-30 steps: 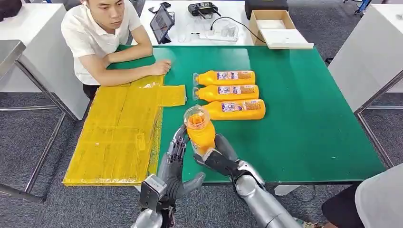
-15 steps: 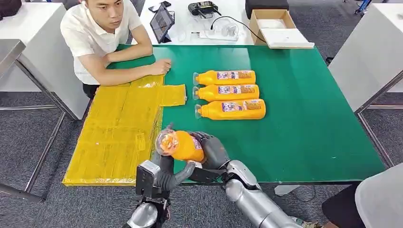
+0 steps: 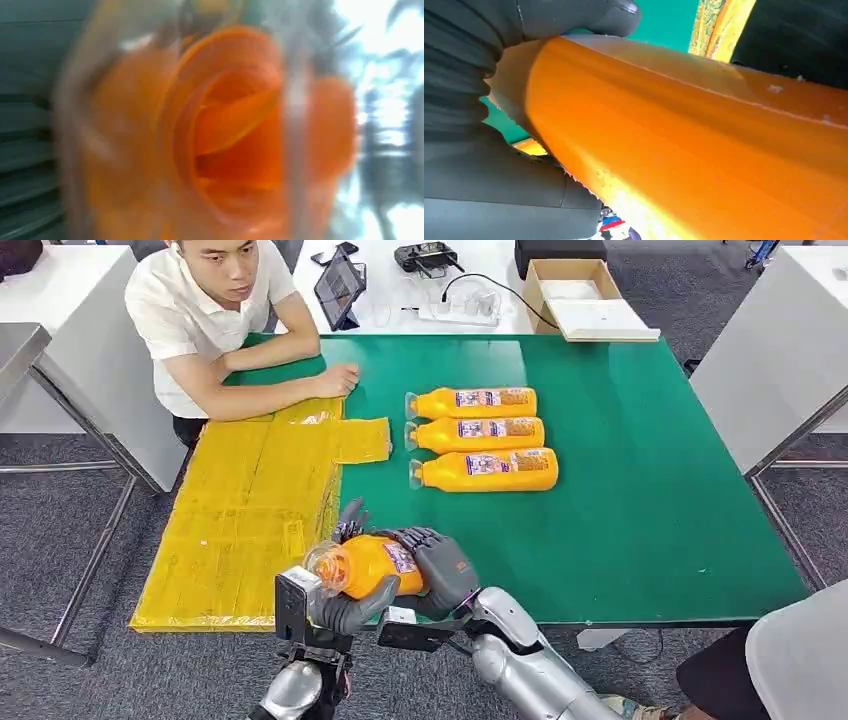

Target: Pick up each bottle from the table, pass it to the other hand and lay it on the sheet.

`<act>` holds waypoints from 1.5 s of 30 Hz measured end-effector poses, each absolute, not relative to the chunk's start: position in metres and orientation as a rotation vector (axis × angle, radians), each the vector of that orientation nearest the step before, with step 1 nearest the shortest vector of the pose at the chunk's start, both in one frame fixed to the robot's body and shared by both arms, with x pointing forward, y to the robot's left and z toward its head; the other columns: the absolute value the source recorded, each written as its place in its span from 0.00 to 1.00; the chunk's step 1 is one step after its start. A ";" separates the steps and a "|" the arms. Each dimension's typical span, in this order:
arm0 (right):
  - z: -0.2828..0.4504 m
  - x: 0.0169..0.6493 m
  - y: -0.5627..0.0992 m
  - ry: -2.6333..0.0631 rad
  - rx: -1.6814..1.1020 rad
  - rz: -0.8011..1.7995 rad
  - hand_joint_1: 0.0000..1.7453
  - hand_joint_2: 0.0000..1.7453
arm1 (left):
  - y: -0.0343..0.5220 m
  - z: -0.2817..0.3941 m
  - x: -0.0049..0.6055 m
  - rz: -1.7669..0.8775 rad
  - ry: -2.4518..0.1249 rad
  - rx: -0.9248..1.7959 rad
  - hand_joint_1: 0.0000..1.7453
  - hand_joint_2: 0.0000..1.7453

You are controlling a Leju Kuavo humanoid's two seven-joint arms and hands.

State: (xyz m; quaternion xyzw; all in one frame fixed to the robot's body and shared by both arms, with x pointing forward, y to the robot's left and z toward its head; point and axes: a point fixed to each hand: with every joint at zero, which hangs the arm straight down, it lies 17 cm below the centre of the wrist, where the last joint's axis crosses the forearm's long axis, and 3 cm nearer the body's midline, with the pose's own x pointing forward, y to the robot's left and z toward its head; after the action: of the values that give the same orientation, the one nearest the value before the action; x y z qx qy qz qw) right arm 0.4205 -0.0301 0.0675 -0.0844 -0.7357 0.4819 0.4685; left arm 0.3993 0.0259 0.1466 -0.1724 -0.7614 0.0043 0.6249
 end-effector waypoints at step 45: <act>0.196 0.361 -0.054 -2.368 -0.349 0.709 0.00 0.00 | 0.155 0.211 0.447 0.032 -2.064 0.311 1.00 1.00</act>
State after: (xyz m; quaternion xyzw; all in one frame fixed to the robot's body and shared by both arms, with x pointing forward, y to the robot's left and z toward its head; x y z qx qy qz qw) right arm 0.3615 -0.0537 0.1956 -0.1326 -0.8995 0.2695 0.3172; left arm 0.4465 0.1549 0.2113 0.1289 -0.8545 0.0134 0.5031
